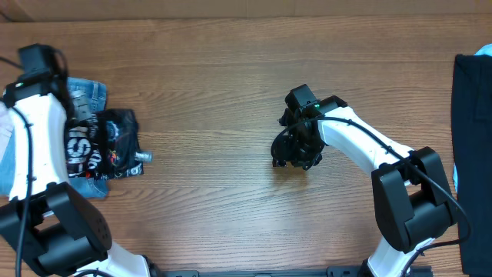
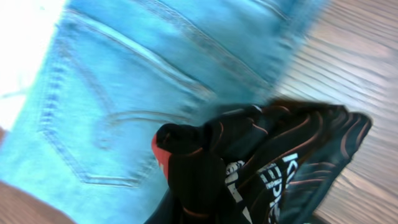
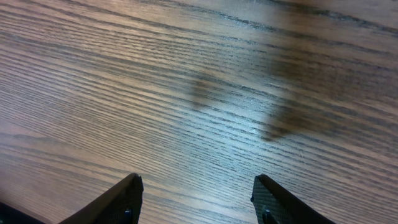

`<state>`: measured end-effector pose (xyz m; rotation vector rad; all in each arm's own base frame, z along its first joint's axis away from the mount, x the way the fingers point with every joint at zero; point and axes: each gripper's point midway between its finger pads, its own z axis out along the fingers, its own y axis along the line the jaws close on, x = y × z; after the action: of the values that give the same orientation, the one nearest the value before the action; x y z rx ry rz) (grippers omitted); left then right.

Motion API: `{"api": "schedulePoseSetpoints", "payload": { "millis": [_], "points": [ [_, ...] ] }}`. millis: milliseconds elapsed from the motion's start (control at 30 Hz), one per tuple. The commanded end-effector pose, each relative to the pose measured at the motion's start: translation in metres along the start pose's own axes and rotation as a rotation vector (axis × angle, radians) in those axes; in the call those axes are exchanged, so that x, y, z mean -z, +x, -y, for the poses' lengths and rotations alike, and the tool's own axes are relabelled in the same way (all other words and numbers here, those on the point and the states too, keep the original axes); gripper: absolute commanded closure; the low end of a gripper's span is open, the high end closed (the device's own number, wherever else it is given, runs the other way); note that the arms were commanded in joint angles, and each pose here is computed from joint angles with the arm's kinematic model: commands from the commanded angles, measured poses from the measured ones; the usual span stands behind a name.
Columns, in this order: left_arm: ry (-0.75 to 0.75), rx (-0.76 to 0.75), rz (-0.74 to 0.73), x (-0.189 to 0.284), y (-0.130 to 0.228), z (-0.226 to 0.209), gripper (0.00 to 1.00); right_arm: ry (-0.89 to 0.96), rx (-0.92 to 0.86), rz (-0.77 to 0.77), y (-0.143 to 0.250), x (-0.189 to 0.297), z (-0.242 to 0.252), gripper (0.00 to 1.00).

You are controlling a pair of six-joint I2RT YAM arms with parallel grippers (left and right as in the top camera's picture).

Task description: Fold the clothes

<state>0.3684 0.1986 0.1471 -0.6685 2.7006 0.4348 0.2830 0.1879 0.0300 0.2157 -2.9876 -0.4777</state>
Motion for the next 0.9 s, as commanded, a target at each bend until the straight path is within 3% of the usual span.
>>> {"api": "schedulePoseSetpoints", "payload": {
  "millis": [0, 333, 567, 667, 700, 733, 767, 867],
  "points": [
    [-0.073, 0.064, 0.067, 0.005, -0.02, -0.04, 0.96, -0.005, -0.001, 0.017, -0.007, 0.003, -0.002, 0.38],
    [-0.114, 0.2, 0.209, -0.006, -0.052, -0.102, 0.96, -0.005, -0.001, 0.016, -0.007, 0.003, -0.002, 0.39],
    [-0.1, 0.256, 0.223, -0.026, -0.056, -0.124, 0.92, -0.004, -0.002, 0.014, -0.006, 0.003, -0.002, 0.39],
    [-0.112, 0.276, 0.222, -0.03, -0.054, -0.135, 0.58, -0.004, -0.002, 0.014, -0.006, 0.003, -0.002, 0.38],
    [-0.114, 0.29, 0.221, -0.03, -0.053, -0.138, 0.4, -0.005, -0.002, 0.015, -0.007, 0.003, -0.002, 0.39],
    [-0.118, 0.303, 0.22, -0.031, -0.052, -0.142, 0.15, -0.005, -0.001, 0.017, -0.007, 0.003, -0.002, 0.38],
    [-0.12, 0.313, 0.218, -0.031, -0.051, -0.144, 0.0, -0.006, 0.0, 0.02, -0.008, 0.003, -0.002, 0.38],
    [-0.067, 0.333, 0.209, -0.028, -0.049, -0.137, 0.0, -0.008, 0.003, 0.039, -0.013, 0.007, -0.004, 0.36]
  ]
}}
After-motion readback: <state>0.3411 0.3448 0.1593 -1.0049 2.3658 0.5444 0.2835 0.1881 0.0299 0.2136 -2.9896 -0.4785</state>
